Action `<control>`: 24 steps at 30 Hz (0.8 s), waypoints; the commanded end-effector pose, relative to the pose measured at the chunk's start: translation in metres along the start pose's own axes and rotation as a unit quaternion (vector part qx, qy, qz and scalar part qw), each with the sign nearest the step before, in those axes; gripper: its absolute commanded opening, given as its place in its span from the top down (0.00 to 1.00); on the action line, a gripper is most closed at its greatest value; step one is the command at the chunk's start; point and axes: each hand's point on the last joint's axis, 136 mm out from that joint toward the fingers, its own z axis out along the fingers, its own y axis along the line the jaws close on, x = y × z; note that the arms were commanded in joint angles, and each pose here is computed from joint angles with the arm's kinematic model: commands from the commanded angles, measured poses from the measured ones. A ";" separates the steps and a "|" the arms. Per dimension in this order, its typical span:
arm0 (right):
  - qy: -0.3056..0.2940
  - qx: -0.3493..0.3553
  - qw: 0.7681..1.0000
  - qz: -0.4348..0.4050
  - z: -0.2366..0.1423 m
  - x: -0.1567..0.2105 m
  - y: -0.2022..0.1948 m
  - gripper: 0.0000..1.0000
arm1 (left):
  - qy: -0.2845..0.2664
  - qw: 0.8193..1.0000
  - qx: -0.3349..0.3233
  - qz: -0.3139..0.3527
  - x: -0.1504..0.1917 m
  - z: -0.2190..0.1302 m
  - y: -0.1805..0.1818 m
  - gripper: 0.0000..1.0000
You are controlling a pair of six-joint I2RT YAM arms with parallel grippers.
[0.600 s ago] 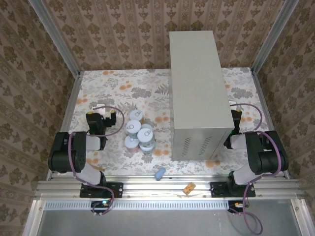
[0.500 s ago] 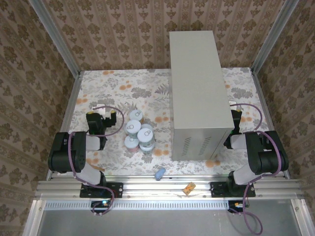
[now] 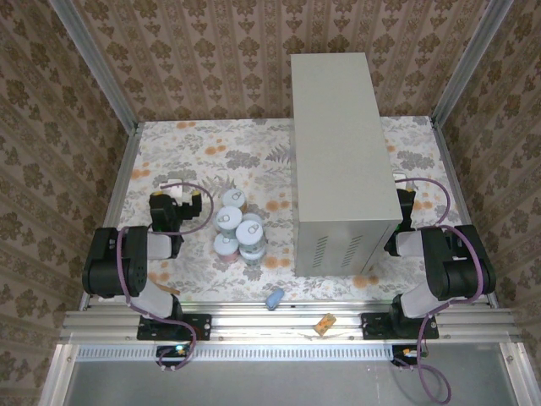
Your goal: Place and organize the canned foods onto the counter
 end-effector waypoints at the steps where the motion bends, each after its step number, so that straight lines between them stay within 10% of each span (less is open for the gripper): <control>1: -0.009 -0.054 0.998 -0.003 0.000 -0.008 0.026 0.00 | -0.011 1.000 0.008 0.000 -0.011 0.004 0.000 0.00; 12: -0.009 -0.054 0.999 -0.002 0.000 -0.008 0.026 0.00 | -0.005 1.000 -0.008 0.003 -0.022 0.001 0.004 0.00; 24: -0.006 -0.062 0.998 0.002 0.001 -0.008 0.026 0.00 | 0.114 0.973 -0.200 0.011 -0.065 -0.005 0.038 0.00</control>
